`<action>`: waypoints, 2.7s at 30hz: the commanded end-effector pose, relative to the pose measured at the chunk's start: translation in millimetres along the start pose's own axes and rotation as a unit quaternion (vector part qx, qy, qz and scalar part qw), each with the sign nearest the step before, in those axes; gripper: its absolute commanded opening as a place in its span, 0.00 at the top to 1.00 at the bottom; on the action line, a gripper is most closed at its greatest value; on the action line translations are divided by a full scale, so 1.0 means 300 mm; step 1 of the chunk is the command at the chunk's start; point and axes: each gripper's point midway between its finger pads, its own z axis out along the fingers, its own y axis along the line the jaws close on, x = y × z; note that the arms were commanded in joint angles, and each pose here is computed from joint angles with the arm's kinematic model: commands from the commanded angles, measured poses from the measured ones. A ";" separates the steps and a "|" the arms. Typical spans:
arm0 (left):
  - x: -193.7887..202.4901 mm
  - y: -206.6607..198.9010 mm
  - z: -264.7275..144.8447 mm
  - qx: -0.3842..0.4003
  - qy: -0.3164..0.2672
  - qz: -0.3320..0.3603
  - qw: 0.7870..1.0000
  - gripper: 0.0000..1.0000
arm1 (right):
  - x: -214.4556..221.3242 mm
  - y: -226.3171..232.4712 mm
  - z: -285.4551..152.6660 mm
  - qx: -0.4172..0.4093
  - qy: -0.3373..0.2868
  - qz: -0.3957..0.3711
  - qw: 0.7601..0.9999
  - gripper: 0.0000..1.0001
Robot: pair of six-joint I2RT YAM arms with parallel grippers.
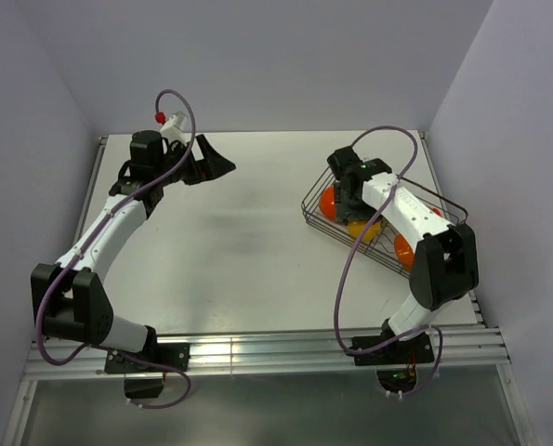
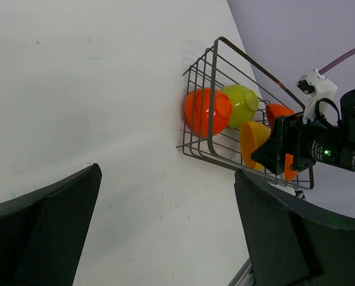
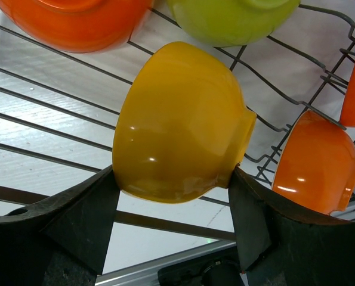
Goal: Load the bowls into the dish rack
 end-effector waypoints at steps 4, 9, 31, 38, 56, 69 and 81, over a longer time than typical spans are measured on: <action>-0.005 0.002 -0.002 0.007 -0.002 0.004 1.000 0.00 | -0.014 -0.041 -0.009 0.035 -0.021 -0.003 0.999 1.00; -0.004 0.006 -0.005 0.007 -0.002 0.004 1.000 0.01 | -0.009 -0.040 0.001 0.039 -0.017 -0.007 0.999 0.97; 0.006 0.033 0.008 0.007 0.011 -0.013 1.000 0.01 | 0.021 -0.011 0.043 0.044 0.001 -0.026 0.999 0.59; 0.003 0.034 0.009 0.007 0.011 -0.015 1.000 0.01 | 0.044 0.009 0.053 0.027 0.016 -0.037 0.999 0.00; -0.009 -0.006 0.001 0.032 0.012 -0.006 0.999 0.00 | -0.071 0.078 -0.130 -0.074 -0.052 -0.075 0.993 0.00; -0.030 0.001 -0.034 0.004 0.025 0.055 0.998 0.01 | -0.283 0.087 -0.481 -0.237 -0.234 -0.123 0.935 0.00; -0.008 0.036 -0.173 -0.042 0.070 0.168 0.982 0.00 | -0.311 0.155 -0.705 -0.482 -0.305 -0.117 0.813 0.00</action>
